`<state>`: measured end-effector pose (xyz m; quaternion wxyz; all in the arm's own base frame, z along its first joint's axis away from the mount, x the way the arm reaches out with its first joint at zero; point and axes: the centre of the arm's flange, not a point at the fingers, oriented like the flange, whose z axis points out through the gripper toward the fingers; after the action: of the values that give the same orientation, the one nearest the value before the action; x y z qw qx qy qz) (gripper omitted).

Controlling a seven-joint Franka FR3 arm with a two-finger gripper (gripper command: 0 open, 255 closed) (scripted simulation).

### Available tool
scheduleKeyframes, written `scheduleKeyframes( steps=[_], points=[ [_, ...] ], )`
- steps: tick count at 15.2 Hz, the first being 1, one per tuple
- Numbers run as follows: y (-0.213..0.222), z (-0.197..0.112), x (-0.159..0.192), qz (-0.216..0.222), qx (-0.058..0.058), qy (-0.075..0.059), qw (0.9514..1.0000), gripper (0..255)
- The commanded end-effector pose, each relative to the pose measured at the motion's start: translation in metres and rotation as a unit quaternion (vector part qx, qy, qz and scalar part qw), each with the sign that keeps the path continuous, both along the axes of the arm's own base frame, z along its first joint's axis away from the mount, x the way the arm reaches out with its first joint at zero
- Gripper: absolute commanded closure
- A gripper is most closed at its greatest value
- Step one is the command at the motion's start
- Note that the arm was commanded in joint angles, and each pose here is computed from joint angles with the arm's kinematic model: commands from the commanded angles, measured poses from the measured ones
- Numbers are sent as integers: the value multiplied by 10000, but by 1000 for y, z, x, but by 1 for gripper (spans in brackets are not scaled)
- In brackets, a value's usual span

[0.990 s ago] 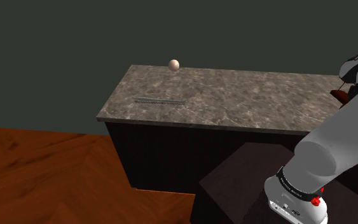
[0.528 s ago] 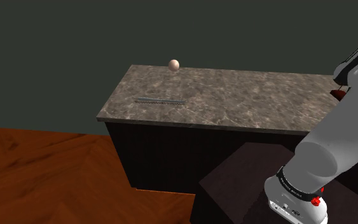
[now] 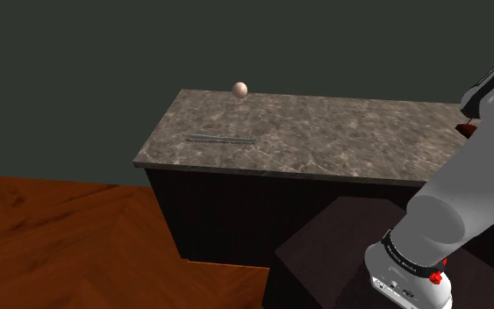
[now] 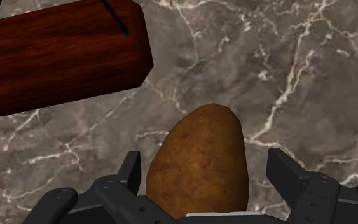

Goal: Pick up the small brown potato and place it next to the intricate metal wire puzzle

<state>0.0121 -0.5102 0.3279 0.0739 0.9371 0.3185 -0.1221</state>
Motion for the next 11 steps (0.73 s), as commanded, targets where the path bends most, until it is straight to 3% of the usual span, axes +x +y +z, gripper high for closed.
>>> scheduleKeyframes(
  steps=[1, 5, 11],
  points=[
    [2, -1, 1, -3, 7, 4, 10000, 0],
    [12, 47, 10, -3, 7, 4, 10000, 0],
    [12, 47, 10, -3, 7, 4, 10000, 0]
  ],
)
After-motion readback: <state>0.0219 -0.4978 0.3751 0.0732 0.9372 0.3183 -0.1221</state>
